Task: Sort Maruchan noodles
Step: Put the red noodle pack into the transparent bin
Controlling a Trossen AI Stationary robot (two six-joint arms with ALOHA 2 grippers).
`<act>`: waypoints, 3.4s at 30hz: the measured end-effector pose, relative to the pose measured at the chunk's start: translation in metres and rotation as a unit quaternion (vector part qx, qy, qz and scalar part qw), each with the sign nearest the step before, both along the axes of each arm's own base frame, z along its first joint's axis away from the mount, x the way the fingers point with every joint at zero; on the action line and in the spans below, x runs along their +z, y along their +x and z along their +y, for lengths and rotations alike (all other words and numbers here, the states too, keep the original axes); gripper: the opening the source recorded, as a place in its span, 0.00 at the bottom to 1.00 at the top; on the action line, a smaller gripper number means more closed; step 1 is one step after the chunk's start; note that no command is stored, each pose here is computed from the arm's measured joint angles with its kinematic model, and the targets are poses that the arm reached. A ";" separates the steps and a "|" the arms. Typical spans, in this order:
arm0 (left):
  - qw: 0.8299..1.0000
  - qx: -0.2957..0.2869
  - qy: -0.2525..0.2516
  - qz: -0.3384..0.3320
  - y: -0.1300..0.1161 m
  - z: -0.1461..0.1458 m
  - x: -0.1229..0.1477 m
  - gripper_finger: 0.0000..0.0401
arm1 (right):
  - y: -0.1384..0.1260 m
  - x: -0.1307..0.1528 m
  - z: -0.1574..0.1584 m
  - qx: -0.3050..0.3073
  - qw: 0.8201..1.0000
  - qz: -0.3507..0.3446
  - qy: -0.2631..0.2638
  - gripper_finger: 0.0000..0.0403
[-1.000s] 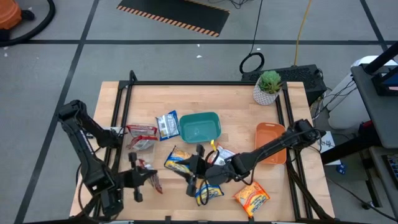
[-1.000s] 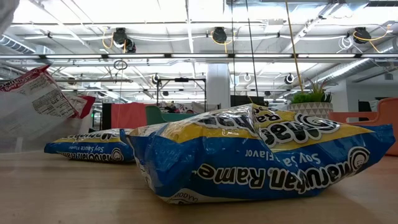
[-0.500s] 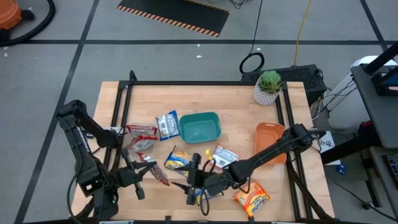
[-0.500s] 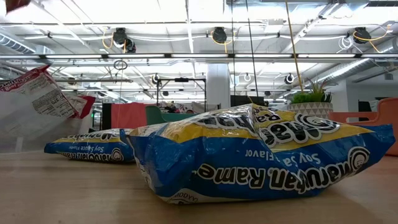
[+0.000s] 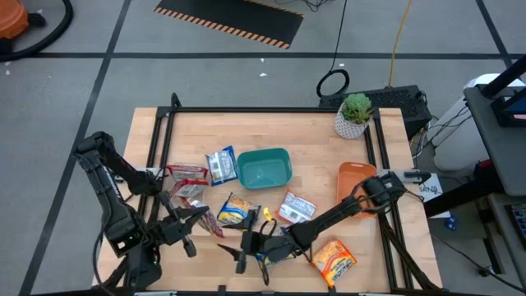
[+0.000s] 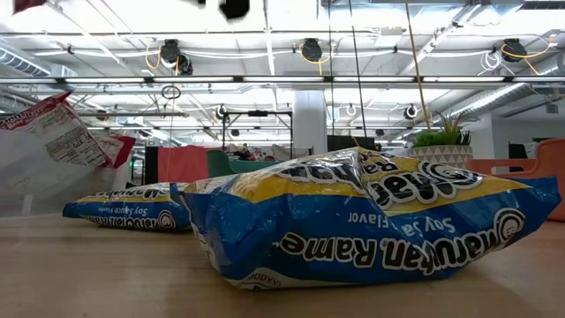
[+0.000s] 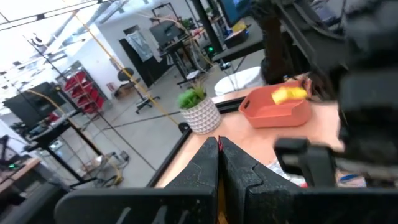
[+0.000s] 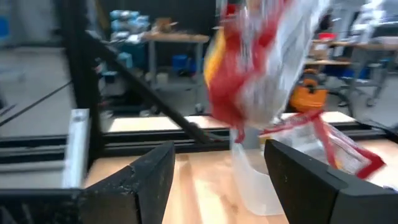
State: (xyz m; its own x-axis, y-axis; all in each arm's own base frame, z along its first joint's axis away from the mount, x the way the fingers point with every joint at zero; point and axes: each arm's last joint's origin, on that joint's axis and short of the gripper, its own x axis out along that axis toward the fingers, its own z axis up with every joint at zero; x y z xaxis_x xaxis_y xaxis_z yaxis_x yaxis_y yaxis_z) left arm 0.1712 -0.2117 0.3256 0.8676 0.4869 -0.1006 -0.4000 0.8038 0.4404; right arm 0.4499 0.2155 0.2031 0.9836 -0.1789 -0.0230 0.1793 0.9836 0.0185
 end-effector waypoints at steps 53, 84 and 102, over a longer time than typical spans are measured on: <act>0.990 -0.060 -0.125 0.007 -0.012 -0.016 -0.001 0.02 | 0.008 0.007 -0.018 -0.077 0.991 -0.081 -0.076 0.32; 0.990 -0.100 -0.098 0.020 -0.029 -0.027 -0.002 0.54 | -0.028 0.056 -0.019 -0.029 0.988 0.112 -0.103 0.25; 0.975 -0.098 -0.172 0.099 -0.005 -0.014 -0.008 0.57 | -0.035 0.049 -0.035 0.042 0.976 0.206 0.052 0.02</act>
State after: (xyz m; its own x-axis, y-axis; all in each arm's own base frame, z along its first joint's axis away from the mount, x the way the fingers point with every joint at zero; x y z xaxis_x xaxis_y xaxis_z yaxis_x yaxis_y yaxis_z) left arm 0.1659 -0.2257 0.3177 0.8878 0.2212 -0.4035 -0.1585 0.9702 0.1832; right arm 0.4151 0.1810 0.2526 0.8980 -0.0736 -0.4339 0.1111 0.9919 0.0618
